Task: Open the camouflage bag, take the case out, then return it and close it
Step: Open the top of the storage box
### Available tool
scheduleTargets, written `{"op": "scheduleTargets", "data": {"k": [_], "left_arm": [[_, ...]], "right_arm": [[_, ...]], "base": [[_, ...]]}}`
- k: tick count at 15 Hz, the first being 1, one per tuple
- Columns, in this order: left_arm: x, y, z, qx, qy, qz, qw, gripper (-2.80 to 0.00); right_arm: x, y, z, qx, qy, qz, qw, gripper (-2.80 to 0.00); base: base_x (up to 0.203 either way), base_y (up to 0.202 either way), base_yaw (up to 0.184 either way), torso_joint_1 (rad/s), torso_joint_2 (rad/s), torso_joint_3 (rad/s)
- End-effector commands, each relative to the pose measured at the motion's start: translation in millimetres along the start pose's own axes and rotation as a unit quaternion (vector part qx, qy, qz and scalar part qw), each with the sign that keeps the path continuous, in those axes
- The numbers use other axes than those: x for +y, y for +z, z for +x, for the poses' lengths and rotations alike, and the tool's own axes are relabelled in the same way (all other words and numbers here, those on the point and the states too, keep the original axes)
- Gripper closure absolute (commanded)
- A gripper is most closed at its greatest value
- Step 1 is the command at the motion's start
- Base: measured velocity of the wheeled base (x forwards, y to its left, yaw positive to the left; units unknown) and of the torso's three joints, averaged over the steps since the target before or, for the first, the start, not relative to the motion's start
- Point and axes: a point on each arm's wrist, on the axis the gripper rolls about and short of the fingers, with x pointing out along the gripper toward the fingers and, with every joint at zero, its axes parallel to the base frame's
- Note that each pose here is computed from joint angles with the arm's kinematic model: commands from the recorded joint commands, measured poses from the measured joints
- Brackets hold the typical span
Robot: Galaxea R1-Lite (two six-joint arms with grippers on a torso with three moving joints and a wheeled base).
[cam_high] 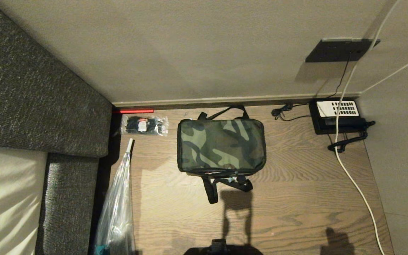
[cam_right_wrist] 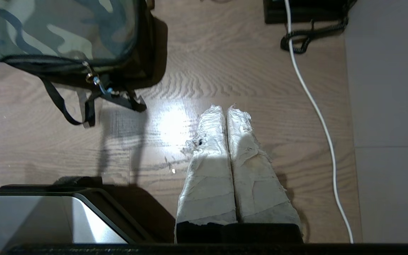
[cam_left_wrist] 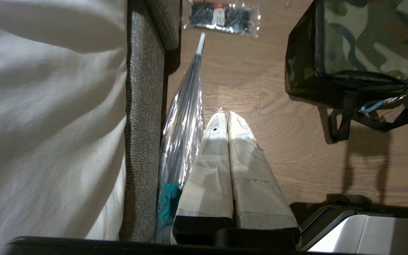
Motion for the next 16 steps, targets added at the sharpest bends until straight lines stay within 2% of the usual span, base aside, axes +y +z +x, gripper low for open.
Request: {"op": "scheduleTargets", "data": {"k": [1, 16], "left_arm": [[0.0, -0.9, 0.2, 0.001, 0.000, 0.000, 1.0000, 0.00], [0.0, -0.9, 0.2, 0.001, 0.000, 0.000, 1.0000, 0.00]], "right_arm": [[0.0, -0.1, -0.3, -0.002, 0.001, 0.000, 1.000, 0.00], [0.0, -0.1, -0.3, -0.002, 0.001, 0.000, 1.000, 0.00]], "base": [[0.000, 0.000, 0.000, 0.002, 0.00, -0.188], [0.000, 0.000, 0.000, 0.001, 0.00, -0.200]]}}
